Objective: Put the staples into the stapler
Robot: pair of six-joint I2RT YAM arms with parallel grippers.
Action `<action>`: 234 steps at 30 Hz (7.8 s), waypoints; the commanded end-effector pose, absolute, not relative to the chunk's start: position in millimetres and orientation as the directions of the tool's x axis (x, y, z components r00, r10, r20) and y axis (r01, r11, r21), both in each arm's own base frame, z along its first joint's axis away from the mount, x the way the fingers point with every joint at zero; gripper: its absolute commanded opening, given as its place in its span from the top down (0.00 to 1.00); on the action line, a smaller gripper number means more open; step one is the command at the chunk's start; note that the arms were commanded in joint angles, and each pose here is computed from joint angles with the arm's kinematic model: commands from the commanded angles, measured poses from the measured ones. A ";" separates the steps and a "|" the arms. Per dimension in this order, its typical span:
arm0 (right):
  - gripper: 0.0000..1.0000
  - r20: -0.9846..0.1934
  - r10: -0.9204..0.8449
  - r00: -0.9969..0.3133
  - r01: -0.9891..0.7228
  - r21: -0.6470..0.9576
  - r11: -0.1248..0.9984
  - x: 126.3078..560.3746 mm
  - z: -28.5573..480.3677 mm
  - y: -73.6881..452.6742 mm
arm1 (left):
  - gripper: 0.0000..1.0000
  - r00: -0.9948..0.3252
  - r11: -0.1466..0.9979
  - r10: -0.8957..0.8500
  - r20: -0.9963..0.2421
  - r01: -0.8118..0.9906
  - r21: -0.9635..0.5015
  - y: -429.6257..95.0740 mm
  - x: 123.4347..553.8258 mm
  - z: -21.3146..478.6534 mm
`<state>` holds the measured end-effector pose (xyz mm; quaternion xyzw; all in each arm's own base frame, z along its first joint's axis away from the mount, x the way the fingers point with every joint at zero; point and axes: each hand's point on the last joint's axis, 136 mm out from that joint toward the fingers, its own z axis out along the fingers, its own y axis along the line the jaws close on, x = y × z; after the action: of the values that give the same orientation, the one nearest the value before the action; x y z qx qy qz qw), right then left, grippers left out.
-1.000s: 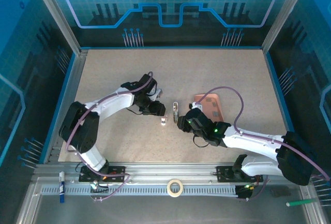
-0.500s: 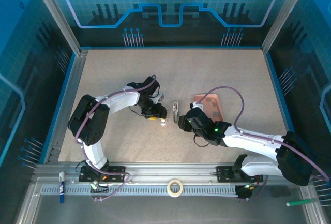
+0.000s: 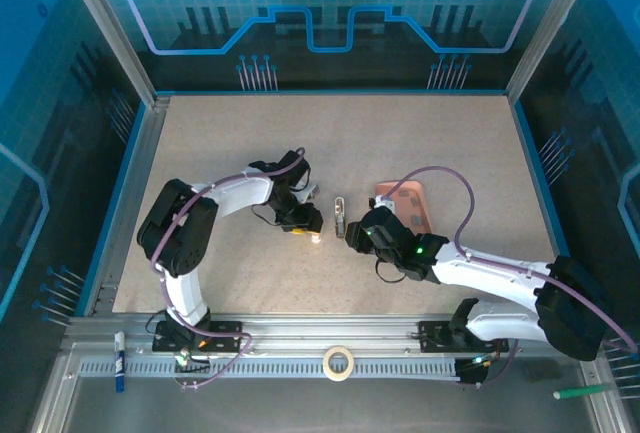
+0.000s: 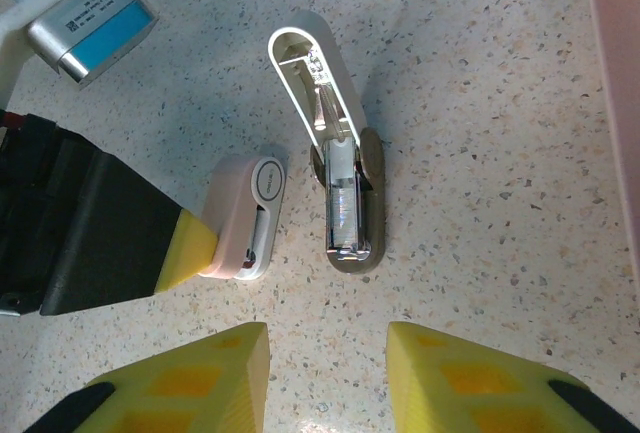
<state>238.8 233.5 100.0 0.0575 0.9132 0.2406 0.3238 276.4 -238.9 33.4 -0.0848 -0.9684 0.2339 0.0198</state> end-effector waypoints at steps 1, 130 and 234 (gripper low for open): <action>0.64 -0.555 0.280 -0.783 -0.023 0.476 0.879 238.0 97.0 224.7 | 0.59 -0.973 0.952 0.177 0.150 0.130 -0.278 -199.4 243.1 -20.6; 0.59 -0.165 0.109 -0.980 0.020 0.465 0.885 275.6 66.0 247.9 | 0.14 -0.880 0.795 -0.096 -0.465 0.214 -0.568 -203.1 322.6 118.9; 0.00 -0.949 0.017 -0.314 -0.087 0.046 0.995 388.8 116.7 9.2 | 0.01 -0.133 0.994 -0.013 -0.991 -0.105 0.001 -1.2 375.8 112.7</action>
<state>367.9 4.5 91.9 -0.0112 0.8438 0.0256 0.5359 356.8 2.8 84.9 0.0436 -0.7954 -0.0531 -0.6021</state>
